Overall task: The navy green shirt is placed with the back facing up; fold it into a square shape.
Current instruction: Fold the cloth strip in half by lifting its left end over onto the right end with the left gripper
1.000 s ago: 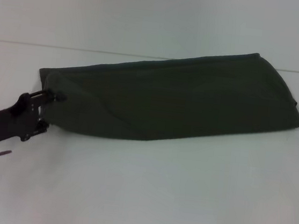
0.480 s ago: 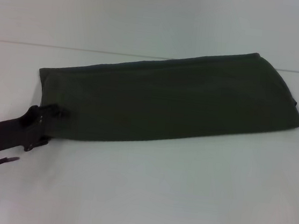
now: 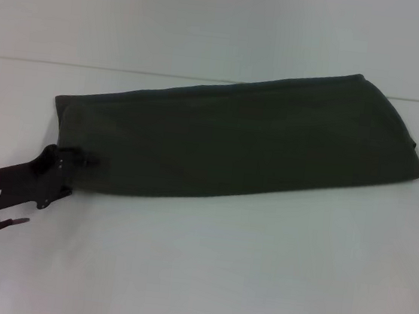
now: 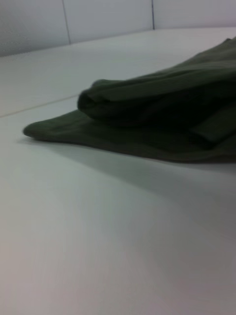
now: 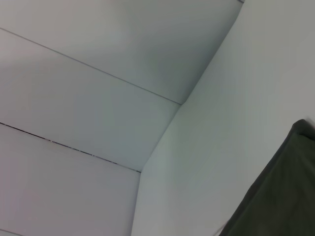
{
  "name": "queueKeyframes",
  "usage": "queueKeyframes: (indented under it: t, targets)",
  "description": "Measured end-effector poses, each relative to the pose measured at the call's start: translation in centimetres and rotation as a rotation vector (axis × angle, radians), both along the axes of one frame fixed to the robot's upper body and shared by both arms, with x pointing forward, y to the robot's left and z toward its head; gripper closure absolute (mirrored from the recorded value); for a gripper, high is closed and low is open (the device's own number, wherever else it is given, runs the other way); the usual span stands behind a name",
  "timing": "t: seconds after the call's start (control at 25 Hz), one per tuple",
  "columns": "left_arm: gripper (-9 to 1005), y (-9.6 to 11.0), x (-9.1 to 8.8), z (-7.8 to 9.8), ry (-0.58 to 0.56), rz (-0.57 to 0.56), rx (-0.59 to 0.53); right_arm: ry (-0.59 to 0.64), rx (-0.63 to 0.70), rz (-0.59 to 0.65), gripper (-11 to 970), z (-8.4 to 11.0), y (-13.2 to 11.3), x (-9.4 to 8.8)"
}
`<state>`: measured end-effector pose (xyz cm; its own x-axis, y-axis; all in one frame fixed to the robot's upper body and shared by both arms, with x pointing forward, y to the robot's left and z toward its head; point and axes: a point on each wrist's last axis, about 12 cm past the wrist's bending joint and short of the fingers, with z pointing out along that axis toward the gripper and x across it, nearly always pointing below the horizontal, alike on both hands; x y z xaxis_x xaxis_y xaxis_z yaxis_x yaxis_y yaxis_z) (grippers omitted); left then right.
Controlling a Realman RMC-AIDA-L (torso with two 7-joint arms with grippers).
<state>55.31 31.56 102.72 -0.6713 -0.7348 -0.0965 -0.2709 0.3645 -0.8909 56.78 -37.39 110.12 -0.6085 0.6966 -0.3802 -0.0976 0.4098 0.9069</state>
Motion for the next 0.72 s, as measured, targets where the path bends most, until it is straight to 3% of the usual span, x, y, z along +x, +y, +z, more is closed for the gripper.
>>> queueKeyframes:
  t: [0.12,0.32,0.52,0.72]
  targets:
    - [344,0.2,-0.1,0.1,-0.010,0.006,-0.003,-0.001,0.002,-0.001,34,0.0,0.0,0.0]
    - [604,0.1,0.1,0.3,-0.018,0.001,0.002,0.000,0.004,-0.003,34,0.0,-0.1,-0.1]
    - [801,0.3,0.3,0.5,-0.032,0.000,0.023,0.002,0.005,-0.004,34,-0.1,-0.1,-0.2]
    - [950,3.4,1.0,2.1,-0.102,0.003,0.135,0.001,0.005,-0.003,35,-0.1,-0.1,-0.1]
